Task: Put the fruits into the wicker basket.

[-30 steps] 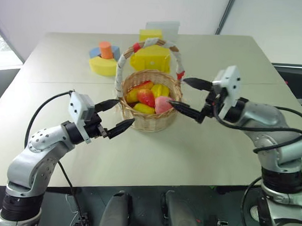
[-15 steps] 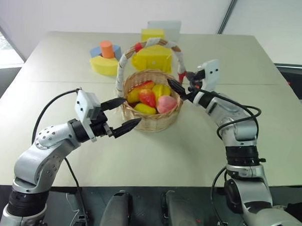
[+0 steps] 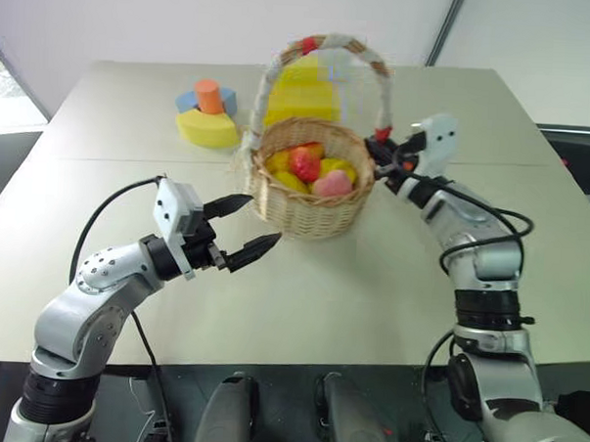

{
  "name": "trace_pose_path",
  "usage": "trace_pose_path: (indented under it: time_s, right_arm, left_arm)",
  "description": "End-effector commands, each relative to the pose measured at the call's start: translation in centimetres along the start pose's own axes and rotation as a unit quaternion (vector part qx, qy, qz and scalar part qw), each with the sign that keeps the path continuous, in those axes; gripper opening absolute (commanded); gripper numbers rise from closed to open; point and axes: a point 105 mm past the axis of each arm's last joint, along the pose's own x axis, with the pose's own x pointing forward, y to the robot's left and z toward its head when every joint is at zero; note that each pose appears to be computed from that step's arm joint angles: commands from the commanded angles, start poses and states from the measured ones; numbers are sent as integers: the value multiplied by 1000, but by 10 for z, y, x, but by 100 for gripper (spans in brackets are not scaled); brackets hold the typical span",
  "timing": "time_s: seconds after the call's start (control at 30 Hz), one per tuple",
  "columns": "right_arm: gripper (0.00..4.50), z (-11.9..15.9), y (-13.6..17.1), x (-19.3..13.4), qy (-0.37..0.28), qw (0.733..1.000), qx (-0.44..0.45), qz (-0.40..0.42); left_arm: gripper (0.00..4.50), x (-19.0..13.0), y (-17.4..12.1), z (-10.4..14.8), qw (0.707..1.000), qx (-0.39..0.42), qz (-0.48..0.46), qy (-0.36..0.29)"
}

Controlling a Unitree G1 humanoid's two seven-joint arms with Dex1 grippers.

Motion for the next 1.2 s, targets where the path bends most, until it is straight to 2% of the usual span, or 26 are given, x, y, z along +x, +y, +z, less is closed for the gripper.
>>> trace_pose_path:
  time_s: [0.03,0.1,0.23,0.33,0.43,0.5,0.53,0.6,0.7,0.83,0.9,1.03,1.2]
  right_arm:
    - [2,35,-73,-36,-40,988,-72,-132]
    - [2,32,-114,-57,-13,972,-98,-212]
    - [2,22,-159,-84,2,946,-96,-311]
    - [2,12,-177,-95,-2,934,-67,-350]
    - [2,4,-182,-98,3,933,-61,-355]
    - [106,4,-181,-99,0,934,-54,-353]
    - [133,4,-181,-99,-2,935,-53,-352]
    - [231,8,-179,-101,-7,934,-59,-351]
    - [381,21,-179,-110,-25,930,-80,-357]
    - [381,36,-174,-126,-36,929,-118,-350]
    - [381,42,-160,-130,-40,941,-137,-307]
    - [381,28,-99,-123,-8,979,-167,-112]
    - [381,-8,-30,-113,46,986,-143,75]
  left_arm:
    - [450,3,-2,11,1000,18,-9,-18]
    - [450,6,1,10,1000,19,-5,-21]
    - [450,13,11,9,999,25,13,-28]
    - [450,17,12,6,999,25,12,-29]
    - [450,19,12,5,999,24,12,-31]
    - [450,19,12,4,999,24,14,-32]
    - [450,19,12,4,999,23,15,-33]
    - [450,19,13,3,999,21,16,-34]
    - [450,18,14,2,999,23,20,-32]
    - [450,8,26,-2,998,22,49,-22]
    - [450,-3,37,-8,996,29,79,-7]
    - [450,-34,63,-23,986,34,163,25]
    - [450,-54,76,-35,974,28,221,41]
